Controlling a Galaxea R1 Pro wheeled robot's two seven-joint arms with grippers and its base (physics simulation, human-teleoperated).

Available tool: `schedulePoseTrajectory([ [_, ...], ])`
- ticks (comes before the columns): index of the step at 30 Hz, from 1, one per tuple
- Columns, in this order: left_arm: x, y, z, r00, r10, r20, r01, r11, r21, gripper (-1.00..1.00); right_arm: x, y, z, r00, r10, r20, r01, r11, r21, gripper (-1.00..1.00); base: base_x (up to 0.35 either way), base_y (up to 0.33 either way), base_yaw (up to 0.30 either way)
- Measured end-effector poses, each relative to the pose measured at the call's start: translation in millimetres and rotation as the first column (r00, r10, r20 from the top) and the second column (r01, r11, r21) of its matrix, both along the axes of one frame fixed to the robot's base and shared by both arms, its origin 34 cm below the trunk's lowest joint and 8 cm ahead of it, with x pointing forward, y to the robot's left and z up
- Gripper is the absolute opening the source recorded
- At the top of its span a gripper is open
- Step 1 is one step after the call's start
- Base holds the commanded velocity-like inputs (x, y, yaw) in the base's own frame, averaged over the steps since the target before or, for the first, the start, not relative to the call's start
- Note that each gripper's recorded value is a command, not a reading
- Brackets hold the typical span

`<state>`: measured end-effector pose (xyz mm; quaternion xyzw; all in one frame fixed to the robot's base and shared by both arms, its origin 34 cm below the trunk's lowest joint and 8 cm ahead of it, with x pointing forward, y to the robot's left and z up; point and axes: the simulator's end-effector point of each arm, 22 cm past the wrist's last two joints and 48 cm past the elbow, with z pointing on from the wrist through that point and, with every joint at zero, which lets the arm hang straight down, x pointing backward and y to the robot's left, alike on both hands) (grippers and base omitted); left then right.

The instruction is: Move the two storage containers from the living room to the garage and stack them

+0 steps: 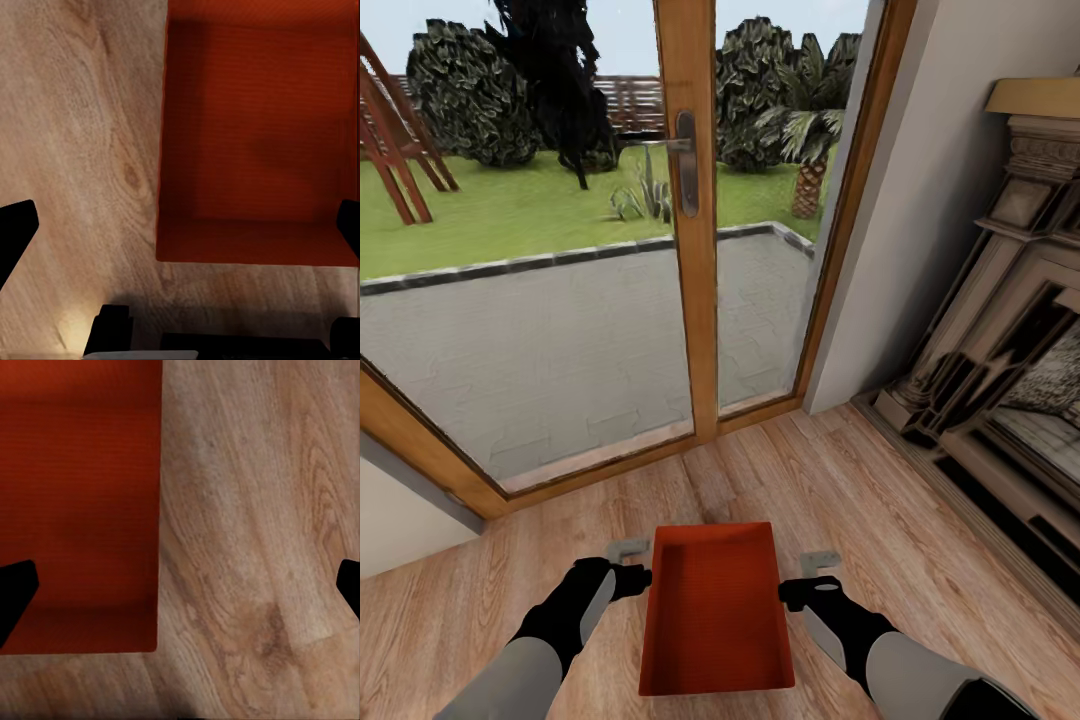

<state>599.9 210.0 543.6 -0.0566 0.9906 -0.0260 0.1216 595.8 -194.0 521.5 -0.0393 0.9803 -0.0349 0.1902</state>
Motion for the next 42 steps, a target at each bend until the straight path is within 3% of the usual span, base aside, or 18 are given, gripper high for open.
schedulePoseTrajectory([
  [4, 9, -16, 3, 1.0, -0.019, -0.001, 0.019, 1.0, -0.015, 1.0, 3, 12, 3, 1.0, 0.004, 0.005, -0.004, 1.0, 0.018, 1.0, 0.0, 0.0, 0.0],
  [27, 14, -28, 6, 0.998, -0.061, 0.011, 0.061, 0.998, -0.014, 1.0, 6, 16, 4, 1.0, 0.007, 0.012, -0.007, 1.0, 0.025, 1.0, 0.0, 0.0, 0.0],
  [33, 2, -30, -3, 0.998, -0.065, 0.003, 0.066, 0.998, -0.01, 1.0, 5, 15, 4, 1.0, 0.004, 0.018, -0.004, 1.0, 0.02, 1.0, 0.0, 0.0, 0.0],
  [38, -29, -48, -19, 0.994, -0.093, -0.049, 0.092, 0.995, -0.026, 1.0, 0, 9, 2, 1.0, -0.002, -0.001, 0.002, 1.0, -0.004, 1.0, 0.0, 0.0, 0.0],
  [42, -37, -56, -22, 0.993, -0.102, -0.066, 0.1, 0.994, -0.033, 1.0, -16, 14, -1, 0.997, 0.001, -0.076, -0.004, 0.999, -0.048, 1.0, 0.0, 0.0, 0.0],
])
